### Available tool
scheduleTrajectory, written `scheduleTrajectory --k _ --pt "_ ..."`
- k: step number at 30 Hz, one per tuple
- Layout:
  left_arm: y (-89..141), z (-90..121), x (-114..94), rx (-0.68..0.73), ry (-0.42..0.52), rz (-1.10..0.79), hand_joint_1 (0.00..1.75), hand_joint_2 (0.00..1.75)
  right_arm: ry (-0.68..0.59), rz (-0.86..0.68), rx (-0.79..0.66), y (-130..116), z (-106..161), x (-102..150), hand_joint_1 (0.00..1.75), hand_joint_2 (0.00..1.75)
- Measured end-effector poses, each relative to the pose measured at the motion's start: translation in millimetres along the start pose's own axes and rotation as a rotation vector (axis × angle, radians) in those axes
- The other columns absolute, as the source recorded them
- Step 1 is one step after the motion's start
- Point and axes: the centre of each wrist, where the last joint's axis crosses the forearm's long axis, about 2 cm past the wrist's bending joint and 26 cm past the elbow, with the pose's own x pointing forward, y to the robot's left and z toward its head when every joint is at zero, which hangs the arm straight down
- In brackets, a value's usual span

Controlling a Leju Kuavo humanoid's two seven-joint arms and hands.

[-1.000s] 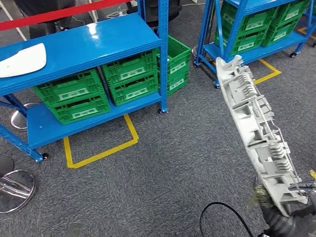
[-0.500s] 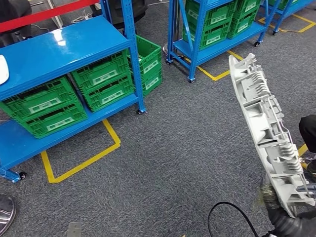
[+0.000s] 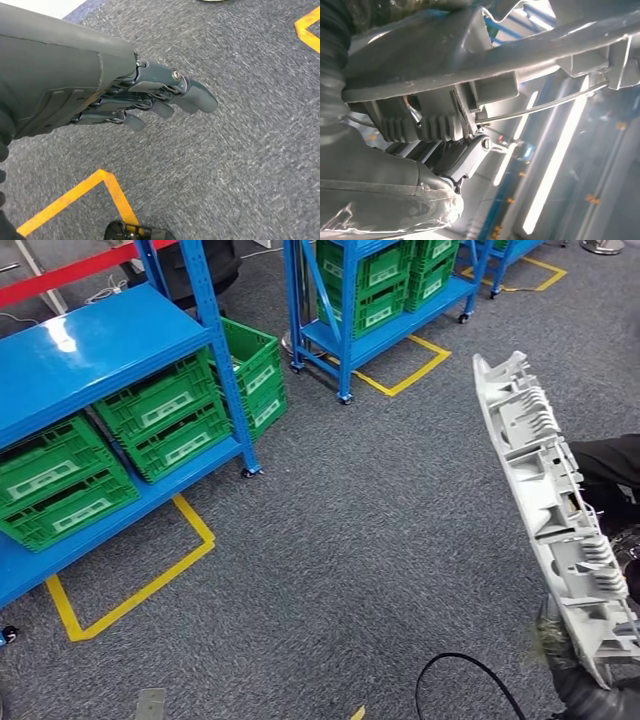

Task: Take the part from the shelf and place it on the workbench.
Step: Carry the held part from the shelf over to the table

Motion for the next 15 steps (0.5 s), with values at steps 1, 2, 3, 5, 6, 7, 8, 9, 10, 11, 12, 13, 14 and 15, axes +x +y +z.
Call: scheduleTrajectory --k 1,2,3,5,6,7,8,9,10,11,12,13,14,15 --pt "0.0 -0.3 0.5 -0.001 -0.001 0.001 0.00 1.75 0.001 0.001 -0.001 -0.3 0.1 -0.1 1.75 1.75" --pt "0.0 -0.6 0.9 -0.003 -0.003 0.002 0.00 1.75 0.001 0.002 -0.002 -0.6 -0.1 -0.2 1.75 1.75" --pt "0.1 -0.7 1.0 -0.004 -0.003 0.003 0.00 1.75 0.002 0.004 -0.004 -0.8 -0.3 -0.3 1.75 1.75" --pt "0.4 -0.2 0.1 -0.004 -0.002 0.003 0.00 1.75 0.004 0.006 -0.006 -1.3 -0.3 -0.7 1.75 1.75" --pt "0.4 0.3 -0.8 -0.004 0.000 0.002 0.00 1.75 0.006 0.008 -0.007 -1.6 -0.2 -1.0 1.75 1.75" --pt "0.6 0.8 -1.6 -0.004 0.002 0.002 0.00 1.75 0.007 0.009 -0.006 -2.0 0.0 -1.3 1.75 1.75" --pt "0.7 1.1 -2.1 -0.004 0.003 0.001 0.00 1.75 0.007 0.011 -0.006 -2.4 0.1 -1.6 1.75 1.75" --pt "0.8 1.1 -2.3 -0.004 0.003 0.001 0.00 1.75 0.008 0.012 -0.006 -2.6 0.2 -1.8 1.75 1.75" --pt "1.1 1.0 -2.2 -0.003 0.003 0.001 0.00 1.75 0.008 0.013 -0.006 -2.9 0.3 -1.9 1.75 1.75" --pt "1.9 0.7 -2.1 -0.002 0.002 0.000 0.00 1.75 0.008 0.014 -0.007 -3.0 0.2 -2.1 1.75 1.75" --pt "2.4 0.6 -2.2 -0.002 0.002 0.000 0.00 1.75 0.008 0.014 -0.007 -2.9 0.0 -2.1 1.75 1.75" --pt "3.0 0.3 -2.1 -0.001 0.002 0.001 0.00 1.75 0.008 0.014 -0.008 -2.9 -0.1 -2.2 1.75 1.75" --pt "3.4 0.1 -2.0 0.000 0.002 0.001 0.00 1.75 0.008 0.015 -0.008 -3.0 0.0 -2.3 1.75 1.75" --pt "3.0 0.1 -1.7 -0.001 0.001 0.003 0.00 1.75 0.009 0.015 -0.008 -3.1 0.2 -2.4 1.75 1.75"
